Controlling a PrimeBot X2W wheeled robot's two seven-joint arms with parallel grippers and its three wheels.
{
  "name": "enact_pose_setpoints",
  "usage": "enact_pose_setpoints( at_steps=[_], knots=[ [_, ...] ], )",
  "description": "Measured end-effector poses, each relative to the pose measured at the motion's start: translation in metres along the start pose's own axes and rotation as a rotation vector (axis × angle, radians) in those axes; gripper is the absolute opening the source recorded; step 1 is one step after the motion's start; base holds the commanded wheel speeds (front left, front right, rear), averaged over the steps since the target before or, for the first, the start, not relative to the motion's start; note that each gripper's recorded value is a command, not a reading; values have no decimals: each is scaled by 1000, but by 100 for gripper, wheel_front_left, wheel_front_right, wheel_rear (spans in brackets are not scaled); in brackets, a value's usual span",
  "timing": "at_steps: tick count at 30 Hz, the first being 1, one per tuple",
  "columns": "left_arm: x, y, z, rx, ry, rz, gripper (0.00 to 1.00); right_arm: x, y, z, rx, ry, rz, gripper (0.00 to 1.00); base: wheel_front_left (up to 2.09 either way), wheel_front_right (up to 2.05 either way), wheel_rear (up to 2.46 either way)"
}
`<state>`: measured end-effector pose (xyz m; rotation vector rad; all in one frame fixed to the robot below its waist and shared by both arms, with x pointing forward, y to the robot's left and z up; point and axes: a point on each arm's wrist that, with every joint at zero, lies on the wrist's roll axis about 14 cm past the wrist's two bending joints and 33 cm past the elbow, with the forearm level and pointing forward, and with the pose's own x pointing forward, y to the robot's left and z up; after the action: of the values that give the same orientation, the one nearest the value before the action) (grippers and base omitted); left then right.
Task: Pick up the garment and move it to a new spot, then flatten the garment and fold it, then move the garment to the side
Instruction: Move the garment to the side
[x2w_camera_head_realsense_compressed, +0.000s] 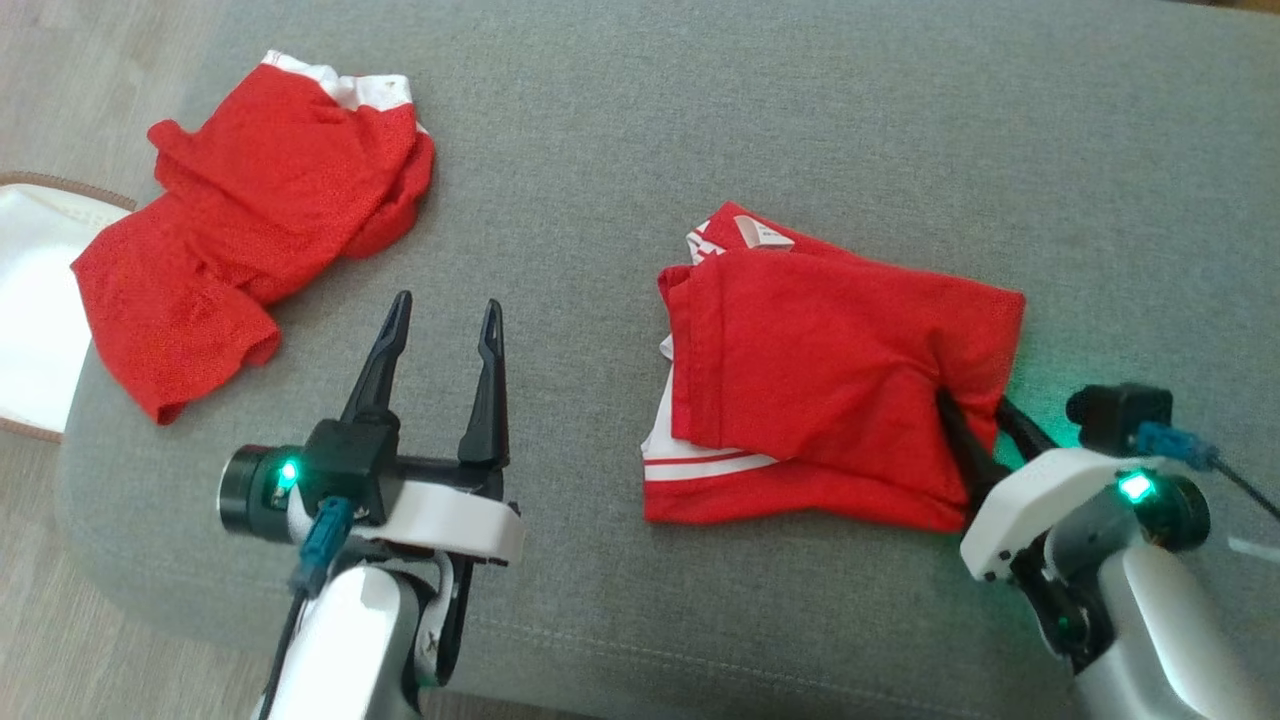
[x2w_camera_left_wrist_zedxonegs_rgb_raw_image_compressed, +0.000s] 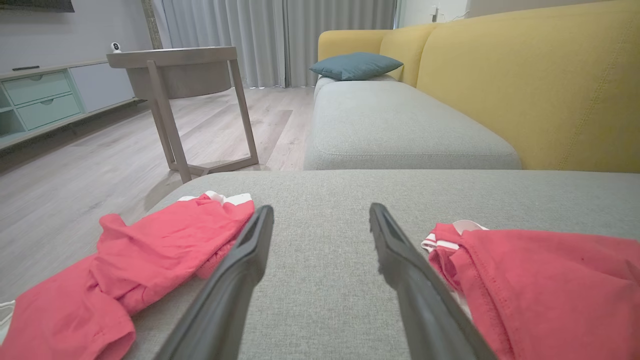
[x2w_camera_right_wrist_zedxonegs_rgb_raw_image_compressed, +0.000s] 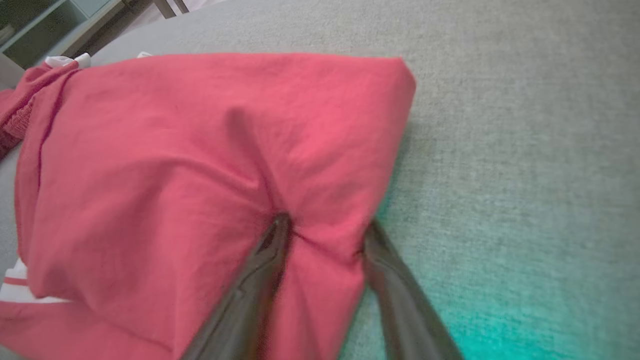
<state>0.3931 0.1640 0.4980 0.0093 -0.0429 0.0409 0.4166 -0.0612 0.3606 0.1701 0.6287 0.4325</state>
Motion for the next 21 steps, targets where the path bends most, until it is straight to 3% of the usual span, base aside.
enact_pose_setpoints(
  at_steps=[13,18,21],
  knots=[
    [17,-22,6,-8,-36,-66,100,-23,-18,13,-106,-25,-38,0,0,0,0],
    [28,-55,4,-24,-44,-162,100,-50,-51,21,-117,-60,-128,0,0,0,0],
    [35,-91,6,-48,-58,-268,100,-75,-80,19,-111,-64,-216,0,0,0,0]
  ],
)
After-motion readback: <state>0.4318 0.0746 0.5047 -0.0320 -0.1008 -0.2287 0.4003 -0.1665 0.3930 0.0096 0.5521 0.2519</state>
